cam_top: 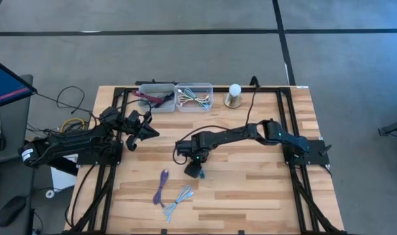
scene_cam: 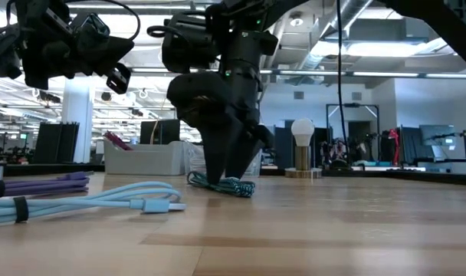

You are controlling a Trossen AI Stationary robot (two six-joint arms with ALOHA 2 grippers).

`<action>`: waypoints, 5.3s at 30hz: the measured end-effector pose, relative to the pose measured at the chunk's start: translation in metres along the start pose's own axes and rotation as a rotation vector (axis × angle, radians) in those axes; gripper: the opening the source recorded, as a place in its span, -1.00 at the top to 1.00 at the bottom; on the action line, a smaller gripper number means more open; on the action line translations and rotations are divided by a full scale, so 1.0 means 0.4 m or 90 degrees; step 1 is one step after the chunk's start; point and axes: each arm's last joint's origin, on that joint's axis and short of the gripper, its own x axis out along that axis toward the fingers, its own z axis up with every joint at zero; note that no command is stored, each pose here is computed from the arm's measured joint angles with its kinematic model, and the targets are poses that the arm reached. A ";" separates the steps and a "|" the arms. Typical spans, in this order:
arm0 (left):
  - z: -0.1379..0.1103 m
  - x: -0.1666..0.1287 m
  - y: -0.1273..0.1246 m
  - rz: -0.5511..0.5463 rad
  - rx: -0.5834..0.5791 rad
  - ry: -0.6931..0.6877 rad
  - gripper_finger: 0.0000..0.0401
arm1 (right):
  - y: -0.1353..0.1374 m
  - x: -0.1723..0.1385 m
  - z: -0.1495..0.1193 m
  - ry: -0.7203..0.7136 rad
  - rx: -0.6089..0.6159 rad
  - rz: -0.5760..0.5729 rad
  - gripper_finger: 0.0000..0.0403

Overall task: Pick & Place USB Port
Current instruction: Put the black and blue USB cable into the gray bin

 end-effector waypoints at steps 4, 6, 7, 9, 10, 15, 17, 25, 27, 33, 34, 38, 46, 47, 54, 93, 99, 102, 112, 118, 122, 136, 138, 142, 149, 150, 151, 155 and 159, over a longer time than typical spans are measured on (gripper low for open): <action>0.000 0.000 0.000 0.000 0.000 0.000 0.94 | -0.002 0.002 -0.001 -0.005 -0.032 -0.019 0.30; 0.000 0.000 0.000 0.000 0.000 0.000 0.94 | -0.004 0.002 -0.001 -0.007 -0.045 -0.031 0.45; 0.000 0.000 0.000 0.000 0.000 0.000 0.94 | -0.005 0.002 -0.002 -0.006 -0.051 -0.036 0.53; 0.000 0.000 0.000 0.000 0.000 0.000 0.94 | -0.006 0.002 -0.003 -0.002 -0.065 -0.038 0.70; 0.000 0.000 0.000 0.000 0.000 0.000 0.94 | -0.007 0.003 -0.003 0.000 -0.071 -0.038 0.79; 0.000 0.000 0.000 0.000 0.000 0.000 0.94 | -0.006 -0.002 -0.004 -0.004 -0.105 -0.041 0.93; 0.000 0.000 0.000 0.000 0.000 0.000 0.94 | -0.006 -0.011 -0.003 -0.018 -0.120 -0.059 0.94; 0.000 0.000 0.000 0.000 0.000 0.000 0.94 | 0.011 -0.146 -0.006 -0.146 -0.196 -0.142 0.98; 0.000 0.000 0.000 0.000 0.000 0.000 0.94 | 0.013 -0.193 -0.009 -0.186 -0.207 -0.162 0.98; 0.001 0.000 0.002 0.018 0.000 -0.006 0.94 | 0.019 -0.347 -0.026 -0.314 -0.249 -0.200 0.99; 0.001 0.000 0.004 0.033 -0.001 -0.011 0.94 | 0.019 -0.366 -0.031 -0.328 -0.259 -0.209 0.99; 0.004 -0.001 0.010 0.092 0.004 -0.032 0.94 | 0.001 -0.396 -0.055 -0.377 -0.268 -0.212 1.00; 0.007 0.000 0.012 0.105 0.019 -0.039 0.94 | -0.086 -0.368 -0.145 -0.533 -0.251 -0.156 1.00; 0.007 0.000 0.013 0.114 0.019 -0.042 0.94 | -0.096 -0.375 -0.155 -0.567 -0.249 -0.135 1.00; 0.010 0.017 0.043 0.194 0.026 -0.034 0.84 | -0.134 -0.398 -0.191 -0.703 -0.295 -0.091 1.00; 0.066 0.190 0.061 0.100 0.041 -0.013 0.55 | -0.185 -0.302 -0.132 -0.813 -0.318 -0.011 1.00; 0.070 0.191 0.058 0.097 0.046 -0.024 0.55 | -0.185 -0.286 -0.122 -0.804 -0.308 -0.003 1.00; 0.071 0.196 0.050 0.085 0.048 -0.029 0.55 | -0.182 -0.261 -0.104 -0.782 -0.311 0.013 1.00; 0.072 0.204 0.034 0.061 0.051 -0.037 0.55 | -0.153 -0.246 -0.061 -0.788 -0.323 0.019 1.00; 0.072 0.204 0.034 0.061 0.051 -0.037 0.55 | -0.153 -0.253 -0.063 -0.791 -0.322 0.017 1.00; 0.072 0.204 0.034 0.061 0.050 -0.036 0.64 | -0.152 -0.254 -0.063 -0.793 -0.322 0.018 1.00; 0.071 0.203 0.037 0.066 0.055 -0.034 0.95 | -0.152 -0.255 -0.063 -0.793 -0.323 0.018 0.94; 0.071 0.201 0.040 0.070 0.065 -0.032 0.96 | -0.153 -0.254 -0.064 -0.789 -0.323 0.014 0.86; 0.071 0.196 0.049 0.081 0.065 -0.028 0.96 | -0.152 -0.284 -0.077 -0.779 -0.327 0.006 0.72; 0.087 0.173 0.060 0.111 0.076 -0.034 0.96 | -0.159 -0.382 -0.142 -0.758 -0.366 -0.030 0.70; 0.091 0.166 0.062 0.119 0.078 -0.033 0.96 | -0.160 -0.398 -0.154 -0.767 -0.370 -0.033 0.70; 0.096 0.158 0.063 0.129 0.082 -0.030 0.96 | -0.165 -0.411 -0.169 -0.768 -0.371 -0.037 0.70; 0.106 0.115 0.070 0.187 0.098 0.010 0.96 | -0.187 -0.437 -0.232 -0.748 -0.357 -0.066 0.69; 0.128 0.067 0.074 0.253 0.117 0.013 0.96 | -0.206 -0.438 -0.307 -0.757 -0.344 -0.090 0.69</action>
